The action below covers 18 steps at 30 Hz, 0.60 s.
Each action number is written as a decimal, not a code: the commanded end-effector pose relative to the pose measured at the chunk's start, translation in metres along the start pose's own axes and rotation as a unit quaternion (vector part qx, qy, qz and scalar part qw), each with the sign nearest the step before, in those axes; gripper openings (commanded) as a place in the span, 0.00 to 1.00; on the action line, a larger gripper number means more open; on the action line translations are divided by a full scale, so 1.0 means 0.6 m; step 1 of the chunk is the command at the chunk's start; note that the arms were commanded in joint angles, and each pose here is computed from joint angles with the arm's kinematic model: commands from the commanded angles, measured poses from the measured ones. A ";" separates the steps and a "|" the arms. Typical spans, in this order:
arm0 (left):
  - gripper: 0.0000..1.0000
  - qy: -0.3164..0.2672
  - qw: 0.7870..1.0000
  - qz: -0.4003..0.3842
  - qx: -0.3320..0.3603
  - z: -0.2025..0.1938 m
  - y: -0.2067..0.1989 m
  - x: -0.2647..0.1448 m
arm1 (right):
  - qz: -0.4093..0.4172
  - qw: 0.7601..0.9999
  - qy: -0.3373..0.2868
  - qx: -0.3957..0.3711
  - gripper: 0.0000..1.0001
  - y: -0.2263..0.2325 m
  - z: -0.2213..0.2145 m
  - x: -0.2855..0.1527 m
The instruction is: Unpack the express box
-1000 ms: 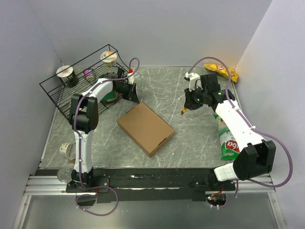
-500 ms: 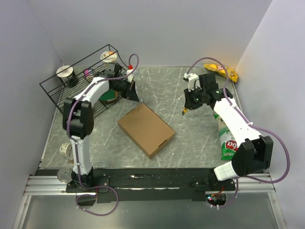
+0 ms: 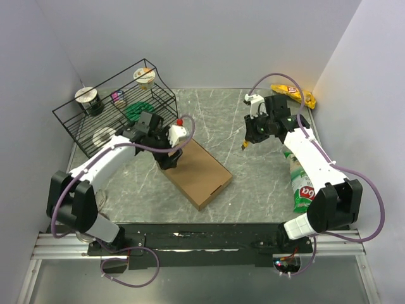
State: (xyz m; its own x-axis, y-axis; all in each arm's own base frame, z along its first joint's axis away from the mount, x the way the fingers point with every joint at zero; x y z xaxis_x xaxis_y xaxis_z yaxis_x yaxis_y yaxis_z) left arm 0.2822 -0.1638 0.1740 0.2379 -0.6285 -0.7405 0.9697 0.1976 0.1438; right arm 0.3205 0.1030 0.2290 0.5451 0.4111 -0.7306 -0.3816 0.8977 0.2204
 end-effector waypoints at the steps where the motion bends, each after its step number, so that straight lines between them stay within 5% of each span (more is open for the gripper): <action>1: 0.82 0.026 0.961 0.162 -0.221 0.000 0.089 -0.022 | 0.004 0.999 -0.033 -0.004 0.00 0.006 0.034 -0.022; 4: 0.78 0.017 0.895 0.161 -0.415 -0.015 0.084 -0.037 | 0.006 0.999 -0.038 -0.005 0.00 0.008 0.040 -0.026; 8: 0.79 -0.014 0.838 0.134 -0.530 -0.014 0.043 -0.033 | 0.006 0.999 -0.038 -0.008 0.00 0.009 0.049 -0.029; 14: 0.81 -0.032 0.804 0.041 -0.592 -0.010 0.004 0.004 | 0.008 1.000 -0.028 0.000 0.00 0.008 0.050 -0.023; 18: 0.79 0.008 0.783 0.033 -0.621 -0.044 -0.007 0.038 | 0.011 1.000 -0.026 0.000 0.00 0.010 0.048 -0.023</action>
State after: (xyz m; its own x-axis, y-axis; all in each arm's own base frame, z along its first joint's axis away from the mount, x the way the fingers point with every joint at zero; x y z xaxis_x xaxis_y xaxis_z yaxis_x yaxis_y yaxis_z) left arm 0.2817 -0.1497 0.1497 0.3188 -0.5435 -0.7765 0.2489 0.8385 -0.4847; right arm 0.3285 0.1060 0.2469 0.5610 0.4227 -0.7118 -0.3896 0.8934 0.2236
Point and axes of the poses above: each gripper's point midway between its finger pads, its own x axis out along the fingers, its own y axis along the line the jaws close on, z = x × y, the point moved 5 cm from there along -x, back along the fingers, and after that the axes turned 12 degrees about x, right-handed, at the moved point
